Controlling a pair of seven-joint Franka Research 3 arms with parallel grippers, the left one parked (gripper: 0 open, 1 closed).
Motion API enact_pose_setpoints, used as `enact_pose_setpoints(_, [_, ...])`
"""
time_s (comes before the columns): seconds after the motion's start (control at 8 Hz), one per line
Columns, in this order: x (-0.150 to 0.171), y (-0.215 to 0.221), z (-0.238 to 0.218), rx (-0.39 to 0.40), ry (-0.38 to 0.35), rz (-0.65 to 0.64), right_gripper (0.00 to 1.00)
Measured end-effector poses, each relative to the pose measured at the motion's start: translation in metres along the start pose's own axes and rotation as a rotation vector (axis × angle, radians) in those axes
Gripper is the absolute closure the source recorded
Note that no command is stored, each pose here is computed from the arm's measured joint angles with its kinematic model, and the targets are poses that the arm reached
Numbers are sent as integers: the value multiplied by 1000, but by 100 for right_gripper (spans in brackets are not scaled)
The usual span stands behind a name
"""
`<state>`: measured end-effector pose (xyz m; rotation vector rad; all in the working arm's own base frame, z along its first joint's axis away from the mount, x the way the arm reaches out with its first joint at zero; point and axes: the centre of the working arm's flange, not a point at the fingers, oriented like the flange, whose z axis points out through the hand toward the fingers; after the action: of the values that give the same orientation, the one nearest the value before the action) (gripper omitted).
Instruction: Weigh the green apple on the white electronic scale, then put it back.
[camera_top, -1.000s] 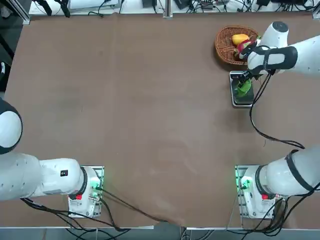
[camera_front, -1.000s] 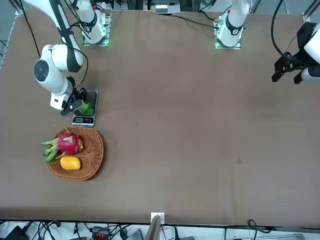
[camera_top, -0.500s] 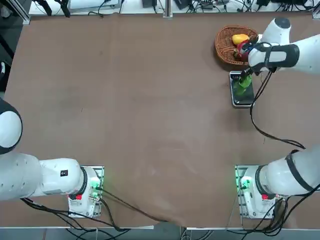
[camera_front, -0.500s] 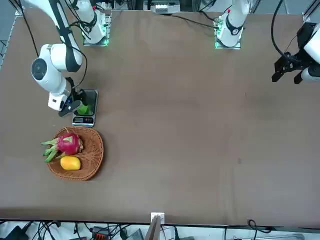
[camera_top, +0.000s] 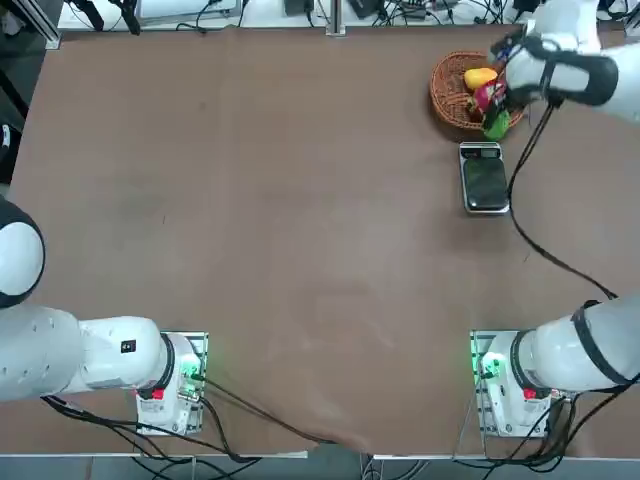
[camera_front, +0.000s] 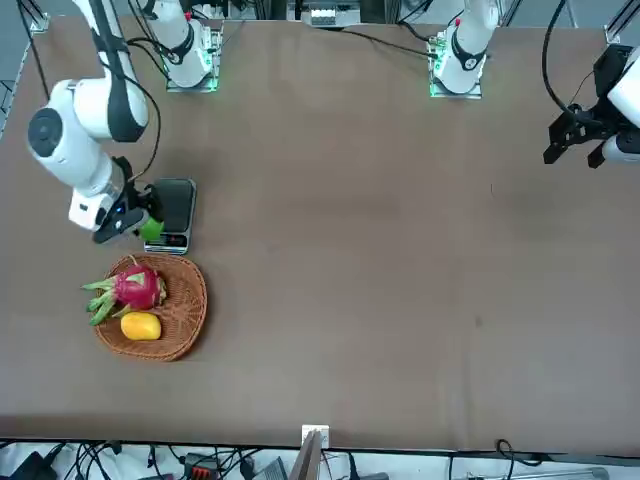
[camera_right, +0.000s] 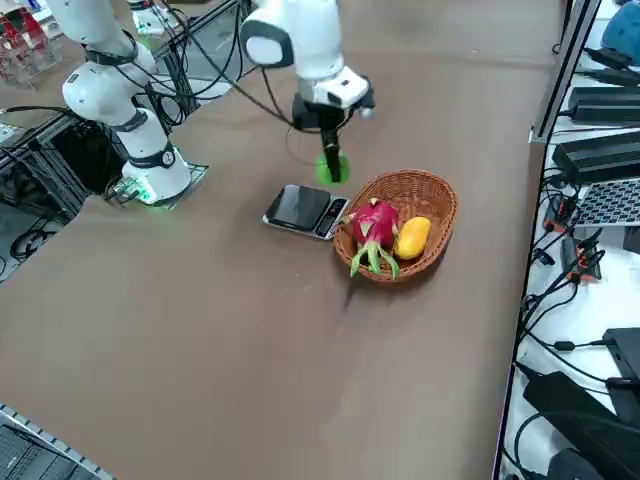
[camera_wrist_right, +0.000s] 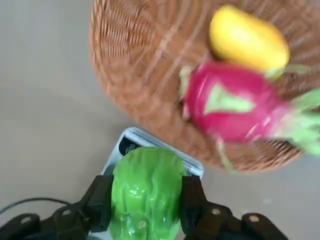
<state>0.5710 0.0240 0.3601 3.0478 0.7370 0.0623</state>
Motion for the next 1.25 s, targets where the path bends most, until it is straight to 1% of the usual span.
enact_pose_setpoints(0.12, [24, 9, -9, -7, 14, -1, 31])
enact_pose_setpoints(0.25, [46, 16, -5, -12, 24, 4, 31])
enact_pose_setpoints(0.5, [88, 18, 28, -12, 15, 12, 31])
enact_pose_setpoints(0.75, [122, 6, 57, -13, 12, -6, 31])
enact_pose_setpoints(1.0, [141, -7, 77, -12, 7, -23, 31])
enact_pose_setpoints(1.25, [149, -5, 94, -12, -2, -24, 31])
